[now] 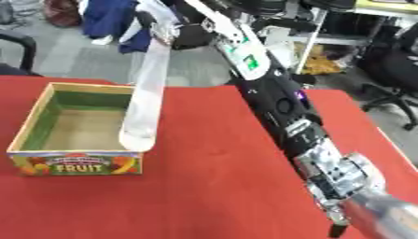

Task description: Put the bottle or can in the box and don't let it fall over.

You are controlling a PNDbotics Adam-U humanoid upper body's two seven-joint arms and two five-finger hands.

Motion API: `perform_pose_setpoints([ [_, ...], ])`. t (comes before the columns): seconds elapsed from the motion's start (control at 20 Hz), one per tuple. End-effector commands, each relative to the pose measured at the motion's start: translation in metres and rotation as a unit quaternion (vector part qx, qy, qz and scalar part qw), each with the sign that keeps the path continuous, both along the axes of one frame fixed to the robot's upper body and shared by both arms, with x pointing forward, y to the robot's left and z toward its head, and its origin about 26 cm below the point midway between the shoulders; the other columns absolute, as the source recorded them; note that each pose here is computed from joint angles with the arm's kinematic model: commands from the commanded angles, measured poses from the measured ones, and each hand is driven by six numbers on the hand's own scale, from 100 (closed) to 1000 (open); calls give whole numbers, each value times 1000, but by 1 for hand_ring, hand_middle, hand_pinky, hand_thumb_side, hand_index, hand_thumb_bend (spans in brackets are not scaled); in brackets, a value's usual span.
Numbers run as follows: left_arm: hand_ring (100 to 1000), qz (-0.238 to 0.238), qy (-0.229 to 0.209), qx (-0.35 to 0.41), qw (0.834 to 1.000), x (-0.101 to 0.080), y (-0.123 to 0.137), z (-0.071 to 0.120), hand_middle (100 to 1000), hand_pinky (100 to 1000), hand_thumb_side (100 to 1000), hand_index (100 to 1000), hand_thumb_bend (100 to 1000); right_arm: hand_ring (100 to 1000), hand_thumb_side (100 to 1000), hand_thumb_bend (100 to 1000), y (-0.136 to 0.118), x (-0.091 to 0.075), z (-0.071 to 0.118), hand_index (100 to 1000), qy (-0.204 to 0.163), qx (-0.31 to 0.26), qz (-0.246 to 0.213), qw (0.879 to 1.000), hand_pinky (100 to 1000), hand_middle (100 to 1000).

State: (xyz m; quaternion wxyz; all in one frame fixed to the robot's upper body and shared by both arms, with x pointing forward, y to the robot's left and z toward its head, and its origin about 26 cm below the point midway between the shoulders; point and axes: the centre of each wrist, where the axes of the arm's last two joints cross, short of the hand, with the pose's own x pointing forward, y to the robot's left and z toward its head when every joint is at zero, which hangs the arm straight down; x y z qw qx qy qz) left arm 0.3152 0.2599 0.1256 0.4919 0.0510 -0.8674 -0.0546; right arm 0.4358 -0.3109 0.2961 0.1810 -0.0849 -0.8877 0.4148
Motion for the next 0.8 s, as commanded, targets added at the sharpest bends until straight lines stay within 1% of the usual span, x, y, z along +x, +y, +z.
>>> perform_pose_setpoints([
  [0.05, 648, -29, -22, 13, 999, 2, -6, 16, 519, 710, 578, 779, 551, 547, 467, 100, -2, -1, 15, 475, -28, 21, -13, 999, 482, 535],
  [0.1, 648, -35, -23, 15, 999, 2, -8, 17, 519, 710, 579, 779, 551, 556, 470, 100, -2, 0, 15, 488, -31, 28, -18, 999, 492, 540],
  [0.2, 648, -43, -26, 17, 999, 3, -11, 19, 518, 710, 578, 779, 551, 612, 470, 100, -3, 2, 13, 551, -42, 49, -35, 997, 531, 588],
  [0.25, 648, -46, -27, 17, 998, 4, -12, 20, 518, 710, 579, 779, 551, 680, 446, 100, -5, 3, 12, 618, -49, 60, -47, 996, 571, 658],
  [0.35, 647, -49, -28, 18, 998, 4, -13, 21, 518, 709, 579, 779, 551, 855, 402, 100, -5, 5, 7, 826, -62, 57, -74, 994, 687, 845],
  [0.4, 647, -50, -29, 19, 998, 4, -13, 21, 517, 709, 579, 779, 552, 952, 335, 100, -5, 7, 4, 943, -65, 40, -86, 993, 766, 944],
  [0.45, 647, -51, -29, 19, 998, 5, -14, 21, 517, 708, 579, 779, 551, 1000, 250, 100, -4, 8, 0, 998, -67, 6, -97, 993, 851, 1000],
  [0.55, 647, -52, -29, 20, 998, 5, -15, 21, 517, 708, 579, 779, 551, 1000, 157, 100, -2, 9, -5, 1000, -75, -69, -112, 988, 949, 1000],
  [0.6, 647, -52, -29, 20, 998, 5, -15, 21, 517, 708, 579, 779, 552, 1000, 189, 100, -2, 9, -7, 1000, -80, -100, -120, 985, 968, 1000],
  [0.65, 647, -52, -29, 20, 998, 5, -15, 21, 517, 708, 579, 779, 552, 1000, 232, 100, -3, 9, -8, 1000, -85, -115, -126, 982, 974, 1000],
  [0.7, 646, -52, -29, 19, 998, 5, -15, 21, 517, 708, 579, 779, 552, 1000, 277, 100, -4, 10, -10, 1000, -90, -118, -131, 980, 975, 1000],
  [0.75, 646, -51, -29, 19, 998, 5, -15, 21, 517, 707, 579, 779, 553, 1000, 276, 100, -6, 10, -11, 1000, -95, -111, -135, 980, 976, 1000],
  [0.8, 646, -50, -29, 18, 998, 5, -15, 21, 517, 707, 579, 779, 553, 1000, 324, 100, -7, 10, -12, 1000, -99, -102, -138, 980, 974, 1000],
])
